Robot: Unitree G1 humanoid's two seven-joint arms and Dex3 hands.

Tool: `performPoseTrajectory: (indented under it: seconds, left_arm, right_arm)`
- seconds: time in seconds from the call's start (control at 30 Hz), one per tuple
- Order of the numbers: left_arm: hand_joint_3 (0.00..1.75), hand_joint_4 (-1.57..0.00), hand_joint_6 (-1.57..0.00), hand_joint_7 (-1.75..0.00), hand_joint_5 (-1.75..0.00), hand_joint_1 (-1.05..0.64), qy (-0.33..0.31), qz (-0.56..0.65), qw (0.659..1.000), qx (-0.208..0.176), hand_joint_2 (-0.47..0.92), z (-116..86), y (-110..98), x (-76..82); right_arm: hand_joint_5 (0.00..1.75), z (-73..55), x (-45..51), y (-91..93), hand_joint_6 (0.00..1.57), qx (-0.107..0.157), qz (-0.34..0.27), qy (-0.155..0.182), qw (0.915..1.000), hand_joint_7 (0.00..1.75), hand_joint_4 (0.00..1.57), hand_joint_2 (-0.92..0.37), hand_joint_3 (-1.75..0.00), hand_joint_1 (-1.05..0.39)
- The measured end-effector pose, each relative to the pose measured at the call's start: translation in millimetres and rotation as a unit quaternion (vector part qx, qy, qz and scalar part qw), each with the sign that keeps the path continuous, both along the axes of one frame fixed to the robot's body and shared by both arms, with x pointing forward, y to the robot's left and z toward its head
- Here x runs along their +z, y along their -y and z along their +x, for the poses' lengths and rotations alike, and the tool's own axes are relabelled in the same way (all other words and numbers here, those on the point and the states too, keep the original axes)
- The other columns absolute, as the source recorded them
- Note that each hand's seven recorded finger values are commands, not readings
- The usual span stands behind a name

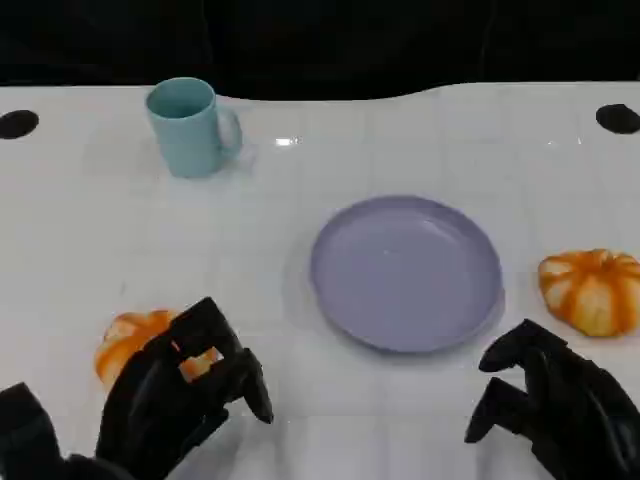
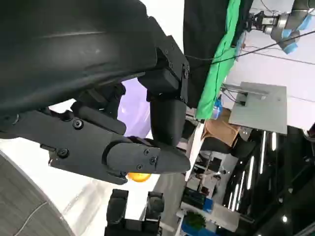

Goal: Grasp the bread from the table and place it into the plate.

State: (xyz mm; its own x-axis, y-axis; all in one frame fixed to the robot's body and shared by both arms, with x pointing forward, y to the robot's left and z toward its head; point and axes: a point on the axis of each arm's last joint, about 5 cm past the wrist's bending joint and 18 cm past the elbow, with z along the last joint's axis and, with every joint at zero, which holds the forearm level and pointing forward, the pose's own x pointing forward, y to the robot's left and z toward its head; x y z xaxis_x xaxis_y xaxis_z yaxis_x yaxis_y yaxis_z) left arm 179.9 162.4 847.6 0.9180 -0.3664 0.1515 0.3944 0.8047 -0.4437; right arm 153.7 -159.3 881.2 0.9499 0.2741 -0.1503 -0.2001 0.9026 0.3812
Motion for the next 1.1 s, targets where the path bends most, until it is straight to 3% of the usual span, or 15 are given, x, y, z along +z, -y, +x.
performPoseTrajectory:
  seconds: [0.8,0.9,0.97,1.07,1.1]
  left_arm:
    - [0.27,-0.78,-0.58,-1.7,-1.75,-0.58,0.001,-0.001,1.0,0.001,0.92,0.1,-0.6,0.1]
    - [0.32,-0.7,-0.61,-1.45,-1.72,-0.6,0.002,0.003,1.0,0.001,0.92,0.1,-1.4,0.3]
    - [0.33,-0.67,-0.62,-1.37,-1.71,-0.61,0.012,0.013,1.0,0.005,0.92,0.1,-2.8,1.5]
    - [0.28,-0.62,-0.69,-0.91,-1.44,-0.6,0.03,0.04,0.999,0.007,0.92,0.5,-5.9,3.8]
    - [0.28,-0.62,-0.7,-0.86,-1.42,-0.6,0.037,0.054,0.998,0.007,0.92,0.8,-8.0,5.0]
  right_arm:
    - [1.75,0.0,0.1,-0.5,0.44,0.0,0.001,0.0,1.0,1.69,0.61,-0.92,-0.51,-0.52]
    - [1.75,0.2,1.0,-1.4,0.44,-0.002,0.002,0.002,1.0,1.69,0.61,-0.92,-0.5,-0.52]
    - [1.75,0.2,1.0,-2.0,0.44,-0.003,0.002,0.001,1.0,1.69,0.61,-0.92,-0.5,-0.52]
    - [1.75,0.3,1.0,-2.5,0.43,-0.003,0.003,0.001,1.0,1.68,0.61,-0.92,-0.51,-0.52]
    - [1.75,0.3,1.0,-2.8,0.43,-0.003,0.003,0.001,1.0,1.68,0.61,-0.92,-0.51,-0.52]
